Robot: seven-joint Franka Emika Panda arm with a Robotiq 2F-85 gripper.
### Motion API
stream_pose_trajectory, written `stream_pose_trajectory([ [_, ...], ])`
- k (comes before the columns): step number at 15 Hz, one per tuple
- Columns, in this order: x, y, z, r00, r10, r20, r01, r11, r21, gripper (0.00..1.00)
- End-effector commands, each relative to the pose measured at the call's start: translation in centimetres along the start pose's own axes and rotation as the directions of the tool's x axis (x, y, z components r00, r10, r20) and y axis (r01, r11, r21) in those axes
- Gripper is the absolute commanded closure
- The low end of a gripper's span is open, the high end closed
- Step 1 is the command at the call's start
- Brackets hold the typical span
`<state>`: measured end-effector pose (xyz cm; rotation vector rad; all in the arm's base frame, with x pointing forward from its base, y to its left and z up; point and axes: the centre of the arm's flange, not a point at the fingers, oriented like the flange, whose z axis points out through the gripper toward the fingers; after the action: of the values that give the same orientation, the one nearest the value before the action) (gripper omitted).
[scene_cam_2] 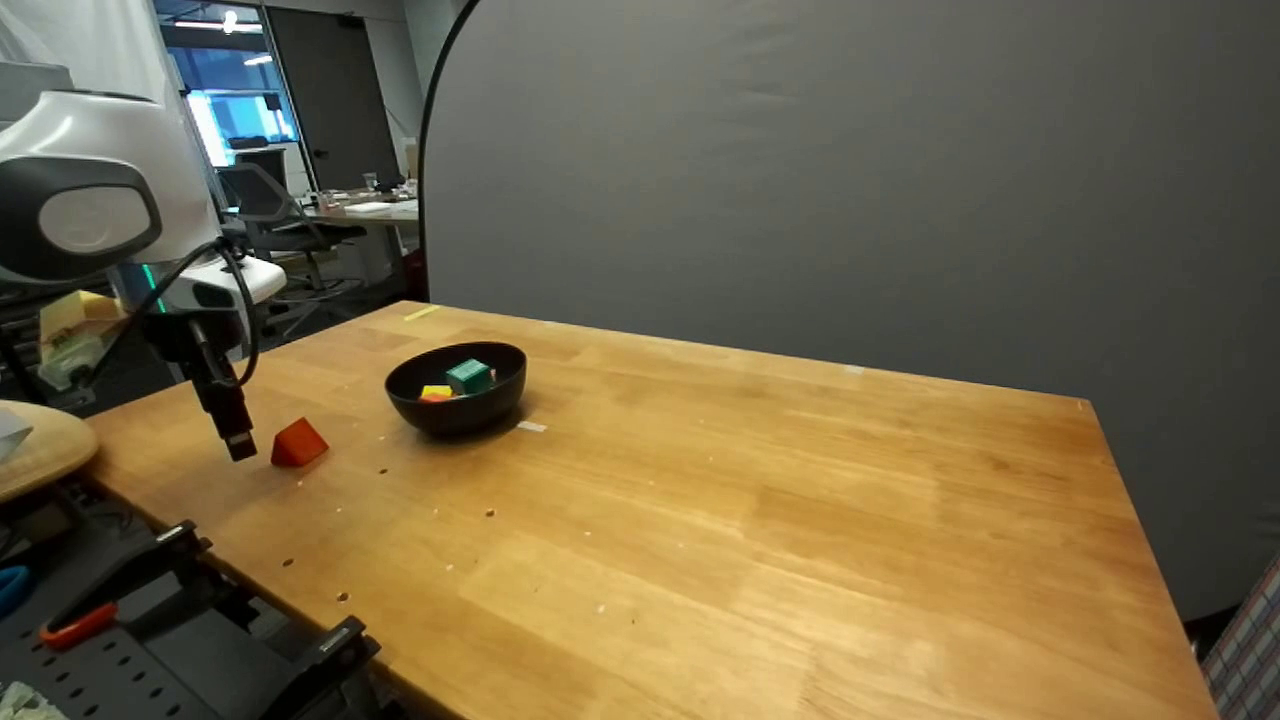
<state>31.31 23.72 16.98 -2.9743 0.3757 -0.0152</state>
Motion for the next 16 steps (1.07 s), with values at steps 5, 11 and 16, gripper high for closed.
stream_pose_trajectory([
  [5, 4.5, -1.3, 0.8, 0.996, 0.089, -0.002, -0.089, 0.996, 0.018, 0.00],
  [11, 11.5, -1.7, 2.5, 0.958, 0.284, 0.029, -0.285, 0.959, 0.013, 0.00],
  [16, 10.3, -0.6, 3.1, 0.936, 0.346, 0.068, -0.343, 0.938, -0.052, 0.00],
])
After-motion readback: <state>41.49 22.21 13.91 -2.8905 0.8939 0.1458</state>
